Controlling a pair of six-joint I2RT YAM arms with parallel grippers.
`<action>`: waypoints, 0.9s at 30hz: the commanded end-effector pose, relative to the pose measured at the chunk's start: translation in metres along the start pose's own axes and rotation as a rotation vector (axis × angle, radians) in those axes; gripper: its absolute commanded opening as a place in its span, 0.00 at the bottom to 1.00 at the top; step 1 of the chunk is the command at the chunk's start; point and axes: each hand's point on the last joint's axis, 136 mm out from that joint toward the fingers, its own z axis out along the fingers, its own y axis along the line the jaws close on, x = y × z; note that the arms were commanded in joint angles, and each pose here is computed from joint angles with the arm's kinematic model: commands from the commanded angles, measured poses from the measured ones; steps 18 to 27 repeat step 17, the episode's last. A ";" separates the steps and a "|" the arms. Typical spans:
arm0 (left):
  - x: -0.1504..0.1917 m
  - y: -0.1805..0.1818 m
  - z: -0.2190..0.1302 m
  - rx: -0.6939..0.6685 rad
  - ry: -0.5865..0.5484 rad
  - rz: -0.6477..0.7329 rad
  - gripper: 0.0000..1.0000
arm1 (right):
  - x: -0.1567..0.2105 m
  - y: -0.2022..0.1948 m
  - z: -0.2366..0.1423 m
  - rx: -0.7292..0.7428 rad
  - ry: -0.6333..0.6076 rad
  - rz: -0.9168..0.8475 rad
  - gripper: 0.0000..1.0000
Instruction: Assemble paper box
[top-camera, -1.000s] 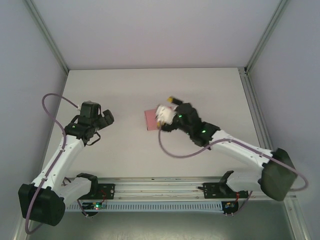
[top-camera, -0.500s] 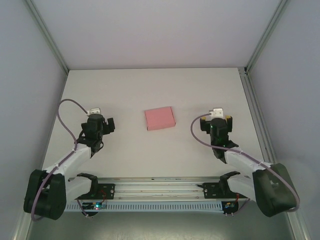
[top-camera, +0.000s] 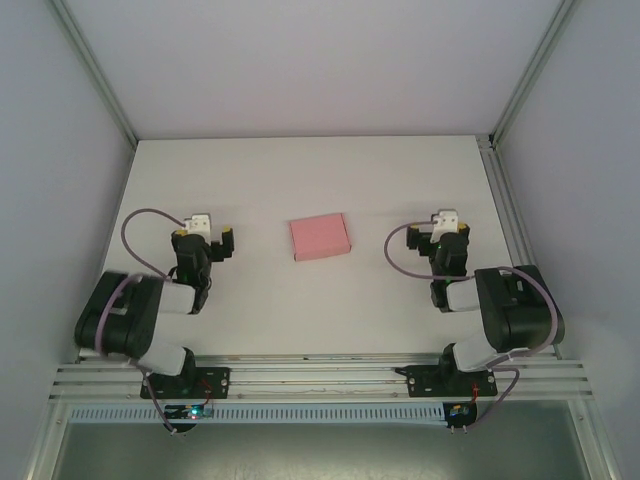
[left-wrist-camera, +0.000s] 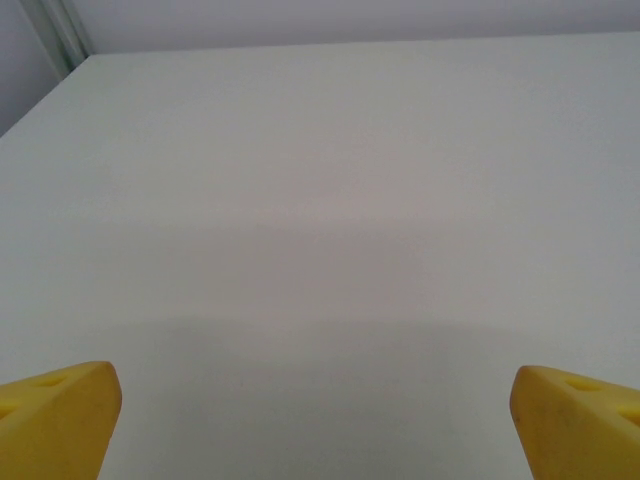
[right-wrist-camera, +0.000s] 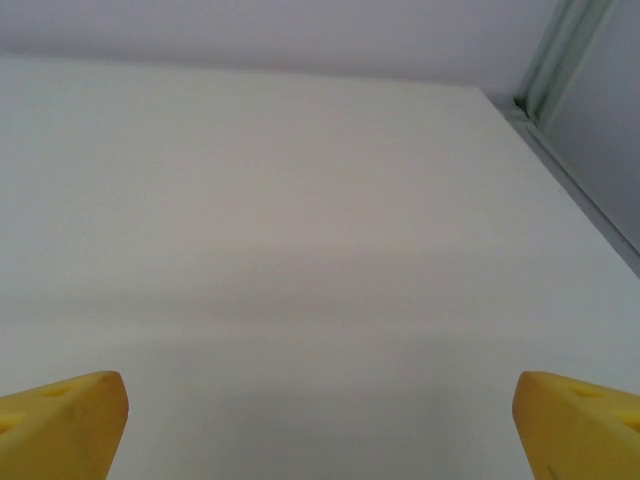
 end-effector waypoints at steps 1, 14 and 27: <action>-0.024 0.008 0.007 0.024 -0.027 -0.042 1.00 | -0.018 -0.001 0.005 -0.045 -0.044 0.063 0.98; -0.023 0.013 0.015 0.013 -0.020 -0.058 1.00 | -0.019 0.002 0.006 -0.030 -0.041 0.038 0.98; -0.023 0.013 0.015 0.013 -0.019 -0.058 1.00 | -0.019 0.002 0.005 -0.029 -0.042 0.038 0.98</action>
